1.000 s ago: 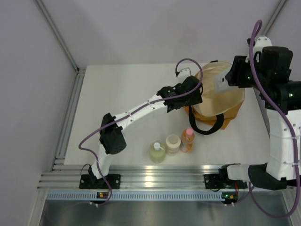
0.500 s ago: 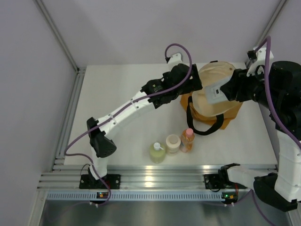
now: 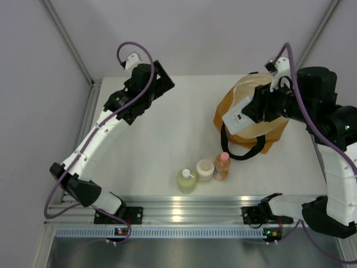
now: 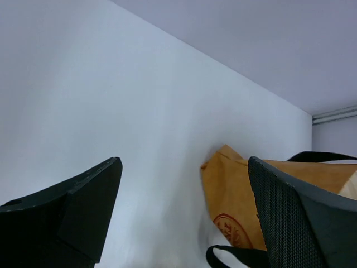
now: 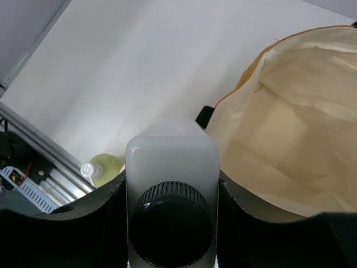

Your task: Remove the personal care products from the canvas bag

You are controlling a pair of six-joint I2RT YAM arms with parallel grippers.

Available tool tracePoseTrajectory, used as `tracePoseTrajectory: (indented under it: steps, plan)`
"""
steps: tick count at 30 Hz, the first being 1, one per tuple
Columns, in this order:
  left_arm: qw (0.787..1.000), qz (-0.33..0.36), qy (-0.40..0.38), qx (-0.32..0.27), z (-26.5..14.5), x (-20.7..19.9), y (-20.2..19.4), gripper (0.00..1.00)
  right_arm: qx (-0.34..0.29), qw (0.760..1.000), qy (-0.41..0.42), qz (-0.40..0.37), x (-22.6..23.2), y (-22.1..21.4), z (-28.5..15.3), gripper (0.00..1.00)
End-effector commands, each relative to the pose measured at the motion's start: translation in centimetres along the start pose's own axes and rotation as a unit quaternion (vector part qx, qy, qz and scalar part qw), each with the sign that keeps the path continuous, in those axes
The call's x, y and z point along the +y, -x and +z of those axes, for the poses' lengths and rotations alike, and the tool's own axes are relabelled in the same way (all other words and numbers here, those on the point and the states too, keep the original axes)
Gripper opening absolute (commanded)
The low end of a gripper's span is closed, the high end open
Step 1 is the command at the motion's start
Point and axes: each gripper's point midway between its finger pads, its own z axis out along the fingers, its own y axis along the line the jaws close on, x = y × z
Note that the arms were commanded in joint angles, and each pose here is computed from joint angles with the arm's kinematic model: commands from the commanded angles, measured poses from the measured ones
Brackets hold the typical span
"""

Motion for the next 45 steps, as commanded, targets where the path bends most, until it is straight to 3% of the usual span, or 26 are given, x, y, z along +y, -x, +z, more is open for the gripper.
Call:
tracePoseTrajectory:
  steps: [1,6,20,27,34,45]
  plan:
    - [1.000,0.014,0.009,-0.013,-2.2,2.8,1.8,0.98,-0.090,0.991,0.066,-0.077,3.4,4.9,-0.6,0.00]
    - [0.997,0.070,0.040,-0.005,-4.0,6.7,1.6,0.98,-0.054,0.973,0.125,-0.187,7.1,3.5,2.8,0.00]
    - [0.977,0.179,0.114,0.037,-9.2,14.5,-0.2,0.98,-0.030,0.916,0.234,-0.326,11.4,-0.2,9.4,0.00]
    - [0.975,0.188,0.113,0.046,-10.7,15.8,-0.6,0.98,-0.017,0.869,0.308,-0.387,12.8,-4.3,12.6,0.00]
    - [0.974,0.179,0.136,0.032,-11.8,17.4,-0.3,0.98,0.021,0.840,0.365,-0.402,13.7,-8.1,15.9,0.00]
    - [0.971,0.178,0.150,0.047,-11.5,18.7,-1.9,0.98,0.084,0.818,0.361,-0.441,13.0,-13.6,20.7,0.00]
